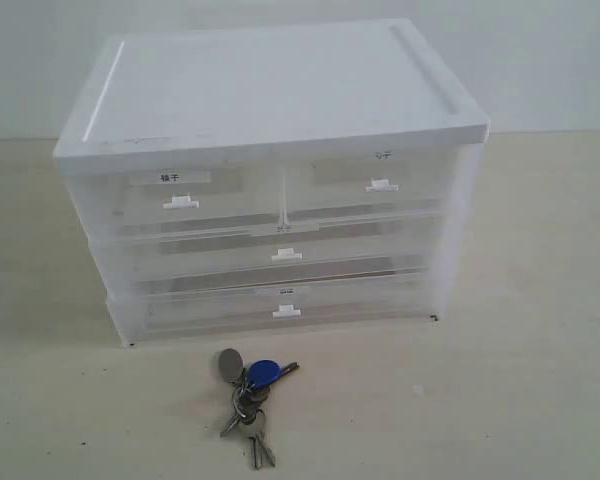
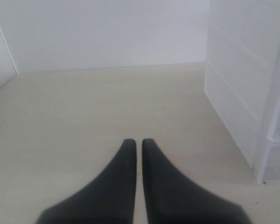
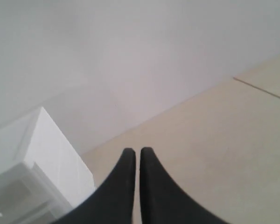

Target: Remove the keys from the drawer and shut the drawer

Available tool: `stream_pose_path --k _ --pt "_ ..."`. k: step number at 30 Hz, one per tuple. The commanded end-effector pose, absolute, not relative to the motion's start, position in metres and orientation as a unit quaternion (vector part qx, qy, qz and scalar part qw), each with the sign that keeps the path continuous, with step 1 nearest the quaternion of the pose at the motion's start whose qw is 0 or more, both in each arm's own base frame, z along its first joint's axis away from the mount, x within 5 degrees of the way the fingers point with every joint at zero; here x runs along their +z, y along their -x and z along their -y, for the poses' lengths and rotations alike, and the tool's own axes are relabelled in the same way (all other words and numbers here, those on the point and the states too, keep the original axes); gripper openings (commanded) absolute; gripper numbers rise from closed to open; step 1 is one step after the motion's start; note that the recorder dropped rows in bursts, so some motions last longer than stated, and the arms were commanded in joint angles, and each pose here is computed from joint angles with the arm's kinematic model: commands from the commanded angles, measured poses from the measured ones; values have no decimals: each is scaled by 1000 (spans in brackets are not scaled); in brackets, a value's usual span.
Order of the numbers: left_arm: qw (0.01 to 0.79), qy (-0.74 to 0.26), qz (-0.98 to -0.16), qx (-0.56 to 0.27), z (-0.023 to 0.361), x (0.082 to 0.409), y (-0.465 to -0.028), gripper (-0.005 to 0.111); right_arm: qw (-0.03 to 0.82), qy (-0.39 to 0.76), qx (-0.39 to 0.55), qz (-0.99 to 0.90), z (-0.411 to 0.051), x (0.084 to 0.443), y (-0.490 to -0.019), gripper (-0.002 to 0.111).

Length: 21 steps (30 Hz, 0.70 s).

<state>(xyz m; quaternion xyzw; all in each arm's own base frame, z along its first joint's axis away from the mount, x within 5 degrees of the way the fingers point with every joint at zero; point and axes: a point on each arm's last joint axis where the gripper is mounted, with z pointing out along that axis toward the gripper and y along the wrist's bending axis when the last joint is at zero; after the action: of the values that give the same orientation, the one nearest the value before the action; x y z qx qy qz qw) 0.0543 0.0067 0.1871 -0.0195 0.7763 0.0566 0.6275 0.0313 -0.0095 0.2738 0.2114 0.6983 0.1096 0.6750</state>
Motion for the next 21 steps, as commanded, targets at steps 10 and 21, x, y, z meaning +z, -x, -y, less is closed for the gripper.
stream_pose_path --k 10,21 --pt "627 24 -776 56 -7 186 -54 5 717 -114 73 -683 4 209 -56 0" --pt "627 24 -776 56 -7 186 -54 5 614 7 -69 -786 7 184 -53 0"
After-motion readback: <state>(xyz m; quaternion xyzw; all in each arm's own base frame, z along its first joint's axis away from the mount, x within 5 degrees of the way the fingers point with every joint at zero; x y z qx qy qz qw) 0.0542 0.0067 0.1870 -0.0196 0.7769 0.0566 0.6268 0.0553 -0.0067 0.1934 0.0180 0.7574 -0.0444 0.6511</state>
